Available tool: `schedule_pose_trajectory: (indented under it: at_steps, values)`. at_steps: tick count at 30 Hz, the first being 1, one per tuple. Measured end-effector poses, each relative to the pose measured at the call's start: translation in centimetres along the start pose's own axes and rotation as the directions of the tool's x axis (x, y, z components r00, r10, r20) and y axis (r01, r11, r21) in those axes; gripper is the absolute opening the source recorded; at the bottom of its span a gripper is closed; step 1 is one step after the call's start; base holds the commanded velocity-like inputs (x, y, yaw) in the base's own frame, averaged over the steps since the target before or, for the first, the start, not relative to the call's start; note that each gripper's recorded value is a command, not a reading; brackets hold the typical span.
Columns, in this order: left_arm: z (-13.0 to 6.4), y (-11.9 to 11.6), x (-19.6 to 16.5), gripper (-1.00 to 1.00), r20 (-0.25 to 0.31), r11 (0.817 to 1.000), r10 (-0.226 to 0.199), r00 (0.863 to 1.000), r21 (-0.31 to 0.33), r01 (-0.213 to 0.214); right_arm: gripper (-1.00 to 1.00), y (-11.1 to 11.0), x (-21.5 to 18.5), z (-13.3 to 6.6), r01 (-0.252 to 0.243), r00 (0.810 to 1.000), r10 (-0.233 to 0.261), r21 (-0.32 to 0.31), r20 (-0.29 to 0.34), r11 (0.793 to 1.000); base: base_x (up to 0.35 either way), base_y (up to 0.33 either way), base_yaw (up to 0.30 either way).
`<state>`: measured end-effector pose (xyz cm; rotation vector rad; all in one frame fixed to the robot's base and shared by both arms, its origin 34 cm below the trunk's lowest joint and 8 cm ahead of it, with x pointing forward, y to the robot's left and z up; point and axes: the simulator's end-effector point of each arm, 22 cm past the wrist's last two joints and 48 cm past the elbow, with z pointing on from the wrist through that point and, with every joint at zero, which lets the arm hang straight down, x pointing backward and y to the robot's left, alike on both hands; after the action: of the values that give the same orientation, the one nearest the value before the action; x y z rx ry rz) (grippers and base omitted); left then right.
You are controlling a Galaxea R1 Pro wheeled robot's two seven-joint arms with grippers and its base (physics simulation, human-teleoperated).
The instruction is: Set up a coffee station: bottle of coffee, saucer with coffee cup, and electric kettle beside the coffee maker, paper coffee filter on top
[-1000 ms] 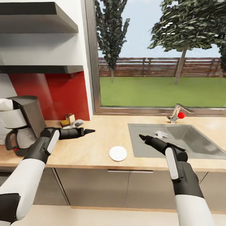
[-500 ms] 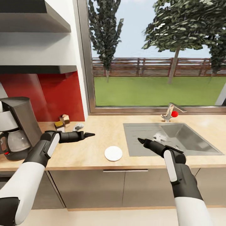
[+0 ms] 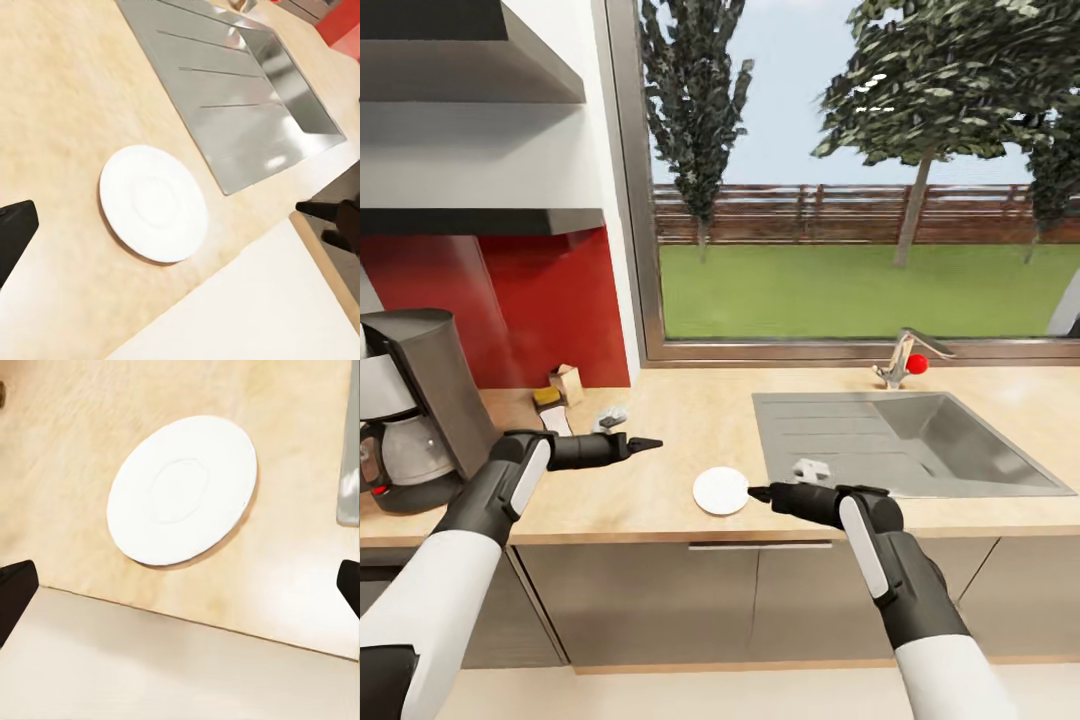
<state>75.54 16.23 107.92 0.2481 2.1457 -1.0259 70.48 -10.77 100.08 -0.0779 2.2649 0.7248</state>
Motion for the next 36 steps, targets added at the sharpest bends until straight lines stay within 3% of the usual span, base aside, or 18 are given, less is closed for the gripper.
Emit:
schedule_pose_trajectory:
  at_steps: [11, 36]
  values:
    - [0.1, 0.0, 0.2, 1.0, -0.003, 1.0, -0.002, 1.0, 0.0, 0.002, 1.0, -0.7, 4.7, 1.9, -0.046, 0.993, 0.044, -0.013, -0.112, 0.999, 0.216, 0.0, 0.0]
    - [0.7, 1.2, 4.0, 1.0, -0.043, 0.999, -0.053, 0.998, -0.006, 0.052, 1.0, -0.9, 5.3, 2.1, -0.053, 0.991, 0.052, -0.009, -0.127, 0.999, 0.089, 0.0, 0.0]
